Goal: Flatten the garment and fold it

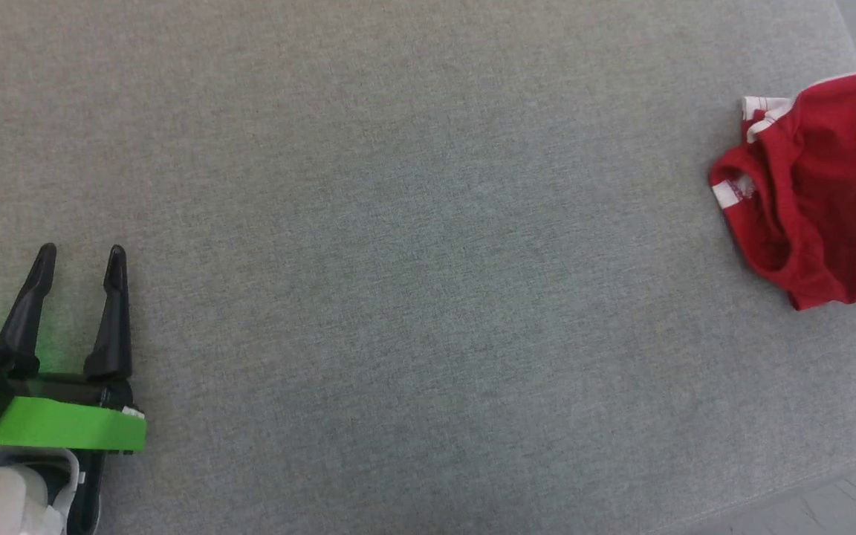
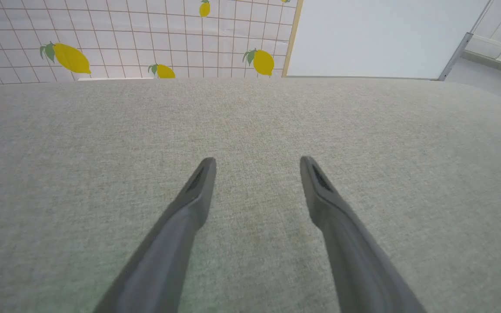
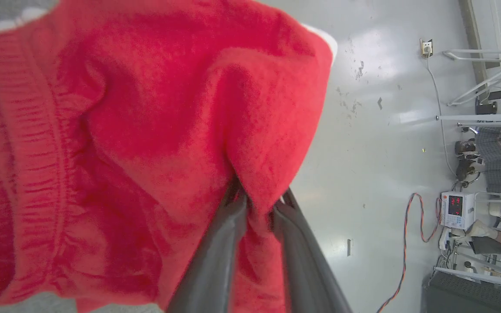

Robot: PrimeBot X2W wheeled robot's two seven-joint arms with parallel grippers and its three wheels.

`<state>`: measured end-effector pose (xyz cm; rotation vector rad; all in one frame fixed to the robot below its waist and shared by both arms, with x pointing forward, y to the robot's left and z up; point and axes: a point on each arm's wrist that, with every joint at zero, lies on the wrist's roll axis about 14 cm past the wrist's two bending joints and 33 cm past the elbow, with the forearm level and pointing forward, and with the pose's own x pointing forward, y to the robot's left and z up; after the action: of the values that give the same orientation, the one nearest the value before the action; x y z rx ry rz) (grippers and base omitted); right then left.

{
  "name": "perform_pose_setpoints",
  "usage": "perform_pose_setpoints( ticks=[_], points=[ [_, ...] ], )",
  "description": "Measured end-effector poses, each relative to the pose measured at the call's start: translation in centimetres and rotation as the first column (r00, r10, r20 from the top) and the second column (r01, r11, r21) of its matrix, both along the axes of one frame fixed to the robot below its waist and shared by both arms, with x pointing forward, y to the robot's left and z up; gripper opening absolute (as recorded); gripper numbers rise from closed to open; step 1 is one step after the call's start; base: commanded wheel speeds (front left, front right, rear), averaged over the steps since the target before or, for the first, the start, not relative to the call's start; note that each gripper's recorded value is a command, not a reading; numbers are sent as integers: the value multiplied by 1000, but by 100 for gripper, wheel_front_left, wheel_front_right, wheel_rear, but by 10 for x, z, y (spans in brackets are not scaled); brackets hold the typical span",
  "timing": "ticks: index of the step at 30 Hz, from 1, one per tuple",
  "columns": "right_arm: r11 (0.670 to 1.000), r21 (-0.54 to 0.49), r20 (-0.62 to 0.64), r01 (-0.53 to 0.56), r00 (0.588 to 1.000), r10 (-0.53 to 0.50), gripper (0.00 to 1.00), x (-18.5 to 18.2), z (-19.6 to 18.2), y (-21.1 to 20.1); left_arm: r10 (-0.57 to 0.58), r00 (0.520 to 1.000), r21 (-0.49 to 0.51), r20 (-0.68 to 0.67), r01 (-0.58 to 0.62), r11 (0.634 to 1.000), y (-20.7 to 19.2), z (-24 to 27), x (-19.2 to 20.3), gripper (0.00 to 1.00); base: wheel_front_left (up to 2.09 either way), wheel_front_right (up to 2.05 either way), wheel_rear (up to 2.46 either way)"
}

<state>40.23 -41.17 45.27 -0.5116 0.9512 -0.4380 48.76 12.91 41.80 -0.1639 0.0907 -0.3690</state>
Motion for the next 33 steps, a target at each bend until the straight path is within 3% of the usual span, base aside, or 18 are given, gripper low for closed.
perform_pose_setpoints(
  ticks=[4, 9, 14, 18, 23, 26, 29, 33],
  points=[
    [1000, 1, 27, 17, 999, -17, 100, 1, -1, 1, -6, 1000, -1, -3, 6, 1000, -2, -3, 2, 100, 0, 0, 0],
    [1000, 4, 159, -20, 987, 19, 100, 10, 24, 6, 0, 1000, -6, 10, 0, 1000, -2, 5, 0, 100, 0, 0, 0],
    [983, 35, 418, -181, 896, 150, 100, 40, 69, 47, 34, 999, -22, 27, -34, 999, 1, 20, -9, 100, 0, 0, 0],
    [944, 66, 627, -324, 750, 213, 100, 54, 112, 92, 74, 995, -38, 60, -72, 997, 4, 39, -16, 100, 0, 0, 0],
    [870, 29, 855, -493, 463, 234, 100, 58, 178, 152, 127, 985, -41, 116, -123, 992, 13, 66, -26, 100, 0, 0, 0],
    [824, 24, 928, -565, 320, 192, 100, 55, 202, 181, 168, 976, -34, 138, -165, 986, 26, 78, -34, 100, 0, 0, 0],
    [779, 15, 957, -627, 234, 170, 100, 51, 207, 207, 221, 962, -29, 160, -220, 975, 44, 89, -44, 100, 0, 0, 0],
    [744, 44, 987, -667, 145, 72, 100, 45, 205, 218, 289, 939, -16, 186, -291, 957, 67, 100, -59, 100, 0, 0, 0]
  ],
)
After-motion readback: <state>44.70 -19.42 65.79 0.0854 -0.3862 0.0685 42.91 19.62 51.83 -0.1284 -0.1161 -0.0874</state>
